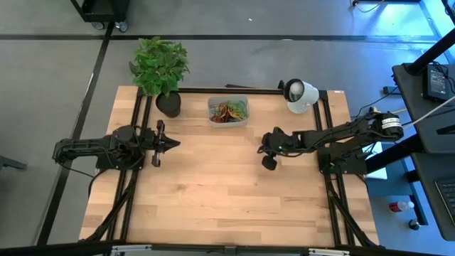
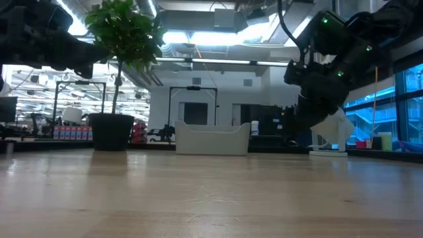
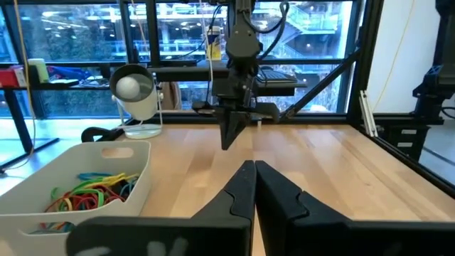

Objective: Pick and place rubber bands into bin
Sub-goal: Return to Home Position

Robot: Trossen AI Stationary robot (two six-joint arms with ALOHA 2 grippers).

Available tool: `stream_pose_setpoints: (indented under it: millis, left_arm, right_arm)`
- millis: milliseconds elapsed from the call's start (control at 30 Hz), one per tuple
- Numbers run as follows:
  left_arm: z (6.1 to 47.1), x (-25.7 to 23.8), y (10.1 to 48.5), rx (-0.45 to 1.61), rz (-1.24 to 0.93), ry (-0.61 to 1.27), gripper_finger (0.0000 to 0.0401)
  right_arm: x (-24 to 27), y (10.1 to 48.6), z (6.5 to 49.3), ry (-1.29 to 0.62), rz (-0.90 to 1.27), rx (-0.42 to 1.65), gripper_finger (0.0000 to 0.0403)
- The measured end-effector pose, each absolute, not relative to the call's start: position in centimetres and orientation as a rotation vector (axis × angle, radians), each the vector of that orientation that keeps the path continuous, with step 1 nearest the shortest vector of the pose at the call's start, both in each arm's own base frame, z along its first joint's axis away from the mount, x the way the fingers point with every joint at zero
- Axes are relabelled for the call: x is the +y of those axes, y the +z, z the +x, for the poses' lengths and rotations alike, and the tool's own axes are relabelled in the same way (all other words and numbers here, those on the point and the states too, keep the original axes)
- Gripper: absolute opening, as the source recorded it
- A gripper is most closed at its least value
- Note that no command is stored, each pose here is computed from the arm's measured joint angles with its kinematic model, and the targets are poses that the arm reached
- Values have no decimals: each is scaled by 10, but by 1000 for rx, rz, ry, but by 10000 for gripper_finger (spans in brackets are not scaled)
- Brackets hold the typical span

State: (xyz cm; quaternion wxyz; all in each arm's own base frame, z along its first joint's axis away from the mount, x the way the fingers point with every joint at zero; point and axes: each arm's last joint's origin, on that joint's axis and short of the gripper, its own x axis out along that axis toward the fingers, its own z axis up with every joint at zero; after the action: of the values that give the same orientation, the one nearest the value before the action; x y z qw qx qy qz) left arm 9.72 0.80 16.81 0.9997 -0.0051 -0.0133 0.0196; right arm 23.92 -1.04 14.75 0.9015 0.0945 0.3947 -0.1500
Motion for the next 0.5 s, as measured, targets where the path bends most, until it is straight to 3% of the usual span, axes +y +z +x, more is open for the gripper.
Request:
stream_pose_setpoints:
  millis: [500]
  left_arm:
    - [97,8,168,-26,-10,40,6]
  right_arm:
    - [-9,121,216,-289,172,914,2]
